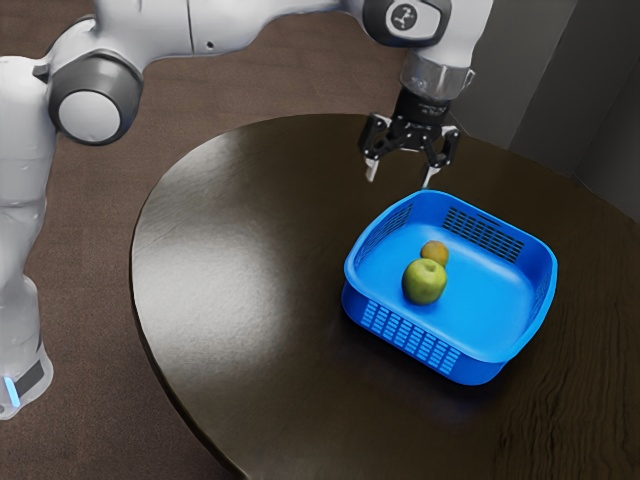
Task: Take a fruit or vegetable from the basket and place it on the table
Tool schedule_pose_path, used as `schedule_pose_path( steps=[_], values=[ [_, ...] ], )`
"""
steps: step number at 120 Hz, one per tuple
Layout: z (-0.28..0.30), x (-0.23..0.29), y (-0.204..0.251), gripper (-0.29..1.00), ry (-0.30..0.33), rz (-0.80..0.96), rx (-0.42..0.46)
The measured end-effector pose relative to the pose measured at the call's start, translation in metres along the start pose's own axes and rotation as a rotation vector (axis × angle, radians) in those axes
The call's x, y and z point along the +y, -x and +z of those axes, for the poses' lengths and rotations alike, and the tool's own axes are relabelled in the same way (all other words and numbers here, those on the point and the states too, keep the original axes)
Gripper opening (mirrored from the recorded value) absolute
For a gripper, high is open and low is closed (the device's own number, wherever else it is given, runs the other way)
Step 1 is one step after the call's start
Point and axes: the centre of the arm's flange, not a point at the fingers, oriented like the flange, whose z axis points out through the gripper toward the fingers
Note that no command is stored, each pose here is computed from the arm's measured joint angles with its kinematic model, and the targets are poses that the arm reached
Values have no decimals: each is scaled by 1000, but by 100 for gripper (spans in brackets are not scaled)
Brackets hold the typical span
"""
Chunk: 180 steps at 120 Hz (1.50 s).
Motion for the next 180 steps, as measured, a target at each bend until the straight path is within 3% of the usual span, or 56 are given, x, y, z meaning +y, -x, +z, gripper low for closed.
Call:
schedule_pose_path(
  steps=[56, 77, 114, 150, 180],
  values=[
    [2, 5, -8, 70, 6, -344, -29],
    [62, 45, -113, 70, -68, -492, -71],
    [83, 98, -131, 69, 4, -398, -157],
    [119, 134, -116, 65, 99, 27, 45],
    [150, 158, -134, 63, 159, 312, 125]
  ],
)
